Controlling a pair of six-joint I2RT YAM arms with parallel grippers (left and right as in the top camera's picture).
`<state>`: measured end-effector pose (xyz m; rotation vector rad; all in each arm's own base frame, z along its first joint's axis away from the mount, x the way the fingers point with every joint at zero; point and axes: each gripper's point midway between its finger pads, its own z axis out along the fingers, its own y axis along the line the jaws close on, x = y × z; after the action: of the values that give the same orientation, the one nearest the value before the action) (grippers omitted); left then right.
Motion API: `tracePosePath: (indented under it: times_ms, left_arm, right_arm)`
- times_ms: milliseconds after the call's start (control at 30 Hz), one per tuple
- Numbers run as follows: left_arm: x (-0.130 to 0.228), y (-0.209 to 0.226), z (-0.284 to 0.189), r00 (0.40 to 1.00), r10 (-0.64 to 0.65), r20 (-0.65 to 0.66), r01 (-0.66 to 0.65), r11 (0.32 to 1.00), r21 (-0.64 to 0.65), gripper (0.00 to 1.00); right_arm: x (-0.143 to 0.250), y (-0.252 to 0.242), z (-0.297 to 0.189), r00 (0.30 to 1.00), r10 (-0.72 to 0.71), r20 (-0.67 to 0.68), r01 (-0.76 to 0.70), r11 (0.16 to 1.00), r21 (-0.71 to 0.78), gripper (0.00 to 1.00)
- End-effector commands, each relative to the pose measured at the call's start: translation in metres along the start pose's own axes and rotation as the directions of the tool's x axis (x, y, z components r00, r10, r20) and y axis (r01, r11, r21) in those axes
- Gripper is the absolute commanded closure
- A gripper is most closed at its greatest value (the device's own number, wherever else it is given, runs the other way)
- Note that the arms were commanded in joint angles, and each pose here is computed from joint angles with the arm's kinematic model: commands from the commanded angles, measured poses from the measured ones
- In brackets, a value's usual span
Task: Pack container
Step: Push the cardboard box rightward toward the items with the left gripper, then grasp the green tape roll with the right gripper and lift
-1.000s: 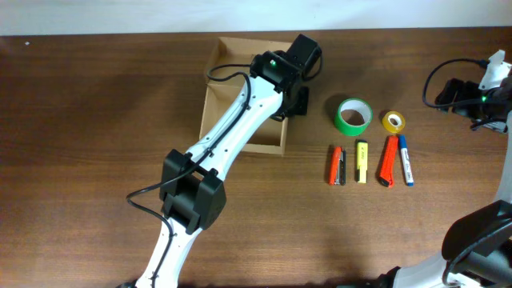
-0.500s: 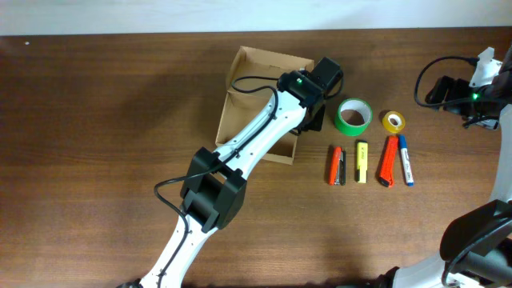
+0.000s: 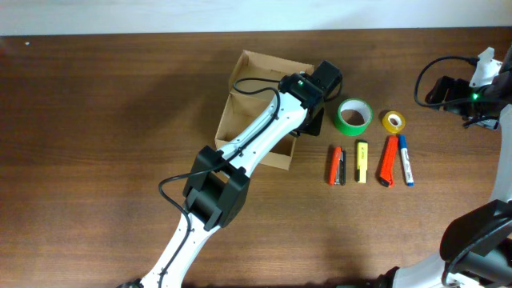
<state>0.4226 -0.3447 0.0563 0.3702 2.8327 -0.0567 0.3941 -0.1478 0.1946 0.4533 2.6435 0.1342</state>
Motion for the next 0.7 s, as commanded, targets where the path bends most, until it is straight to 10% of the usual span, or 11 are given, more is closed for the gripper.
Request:
tracePosePath:
  times_ms: [0, 333, 533, 667]
  left_arm:
    - [-0.01, 0.003, -0.007, 0.999, 0.022, 0.026, -0.022, 1.0, -0.007, 0.35]
    - [-0.051, 0.05, -0.174, 0.959, 0.02, 0.284, 0.014, 0.993, -0.118, 0.31]
    - [-0.06, 0.256, -0.295, 0.843, -0.21, 0.496, 0.367, 0.898, -0.244, 0.3]
    - [0.005, 0.436, -0.292, 0.798, -0.456, 0.394, 0.577, 0.766, -0.283, 0.25]
  right_arm:
    - [0.0, 0.005, 0.001, 1.0, -0.009, -0.002, 0.008, 1.0, -0.015, 0.01]
    - [0.0, -0.005, 0.001, 1.0, -0.01, -0.002, 0.01, 0.999, 0.041, 0.01]
    - [-0.008, -0.008, 0.0, 0.999, -0.025, 0.028, 0.023, 0.998, 0.056, 0.01]
    - [-0.013, -0.019, -0.037, 0.999, -0.034, 0.011, 0.031, 0.982, 0.185, 0.0]
